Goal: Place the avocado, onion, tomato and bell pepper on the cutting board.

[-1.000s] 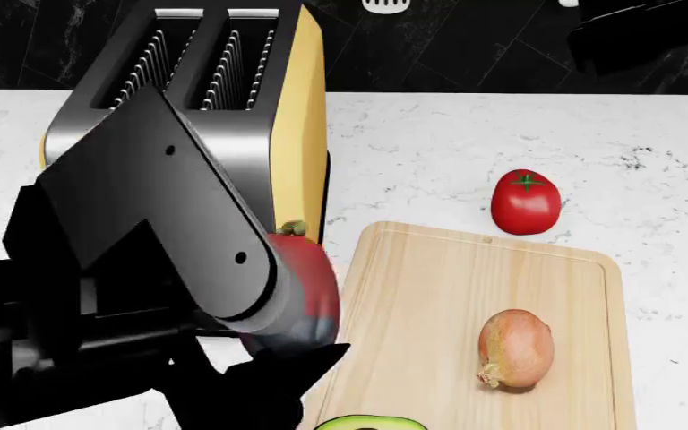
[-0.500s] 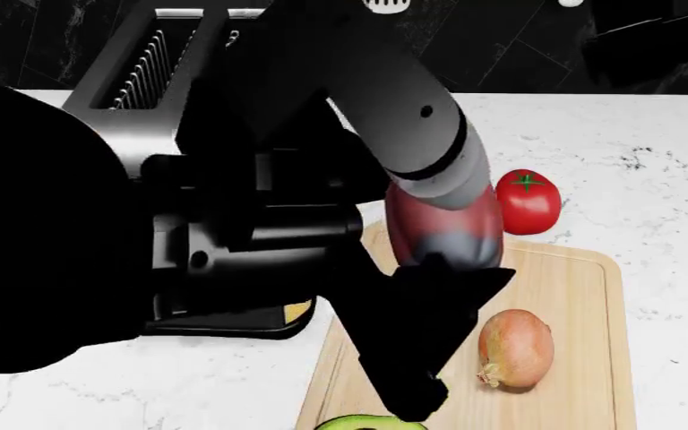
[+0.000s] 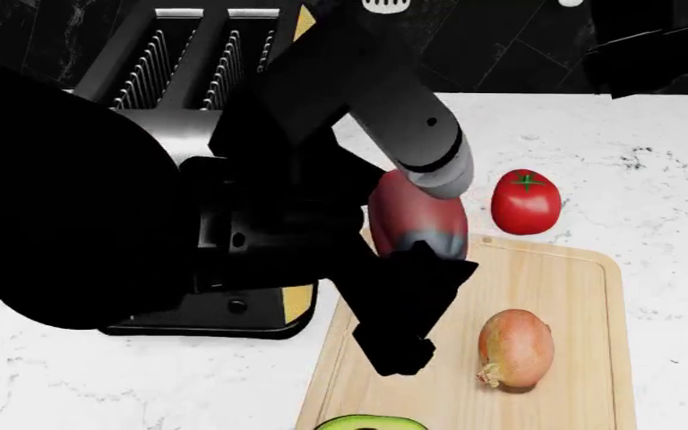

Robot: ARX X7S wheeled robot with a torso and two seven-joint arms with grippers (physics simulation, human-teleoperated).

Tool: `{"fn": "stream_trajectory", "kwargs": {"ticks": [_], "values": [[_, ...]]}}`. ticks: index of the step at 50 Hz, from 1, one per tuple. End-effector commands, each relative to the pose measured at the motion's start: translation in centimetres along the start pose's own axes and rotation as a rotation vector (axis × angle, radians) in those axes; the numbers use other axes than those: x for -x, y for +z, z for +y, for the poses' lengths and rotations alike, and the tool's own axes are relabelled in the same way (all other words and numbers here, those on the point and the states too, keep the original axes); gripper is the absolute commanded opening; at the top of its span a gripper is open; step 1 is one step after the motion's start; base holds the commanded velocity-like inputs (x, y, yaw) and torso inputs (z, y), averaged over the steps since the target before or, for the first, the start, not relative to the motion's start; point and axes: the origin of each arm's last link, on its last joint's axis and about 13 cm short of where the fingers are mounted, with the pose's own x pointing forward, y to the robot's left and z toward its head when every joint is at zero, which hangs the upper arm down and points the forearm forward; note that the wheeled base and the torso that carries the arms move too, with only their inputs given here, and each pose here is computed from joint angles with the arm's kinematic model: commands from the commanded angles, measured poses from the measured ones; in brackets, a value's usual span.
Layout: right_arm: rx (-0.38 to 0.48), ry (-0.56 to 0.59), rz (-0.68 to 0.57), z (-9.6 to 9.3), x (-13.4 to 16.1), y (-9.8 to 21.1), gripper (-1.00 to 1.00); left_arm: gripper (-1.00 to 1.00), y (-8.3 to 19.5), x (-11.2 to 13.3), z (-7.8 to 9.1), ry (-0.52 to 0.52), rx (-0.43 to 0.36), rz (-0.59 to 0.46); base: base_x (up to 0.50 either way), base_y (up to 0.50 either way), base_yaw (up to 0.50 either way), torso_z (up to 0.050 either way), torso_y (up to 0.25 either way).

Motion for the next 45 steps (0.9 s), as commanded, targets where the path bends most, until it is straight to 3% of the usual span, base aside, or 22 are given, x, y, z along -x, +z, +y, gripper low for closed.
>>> {"fn": "stream_trajectory", "kwargs": {"ticks": [1, 22, 32, 33, 45], "values": [[-0.015, -0.002, -0.018, 0.0, 0.0, 0.3, 1.00, -1.00, -0.2, -0.6, 0.2, -0.023, 0.007, 0.034, 0.00, 0.00, 0.00, 0.000, 0.000], [-0.020, -0.006, -0.011, 0.0, 0.3, -0.1, 1.00, -1.00, -2.3, -2.1, -0.2, -0.039, 0.014, 0.095, 0.00, 0.00, 0.00, 0.000, 0.000], [-0.020, -0.006, -0.010, 0.0, 0.3, -0.2, 1.00, -1.00, -1.9, -1.9, 0.1, -0.037, 0.022, 0.087, 0.00, 0.00, 0.00, 0.000, 0.000], [-0.020, -0.008, -0.010, -0.1, 0.2, -0.2, 1.00, 1.00, -1.7, -1.8, 0.2, -0.035, 0.023, 0.084, 0.00, 0.00, 0.00, 0.000, 0.000], [-0.019, -0.004, -0.021, -0.1, 0.0, 0.3, 1.00, 1.00, -0.2, -0.2, 0.2, -0.009, 0.010, 0.032, 0.00, 0.00, 0.00, 0.000, 0.000]]}}
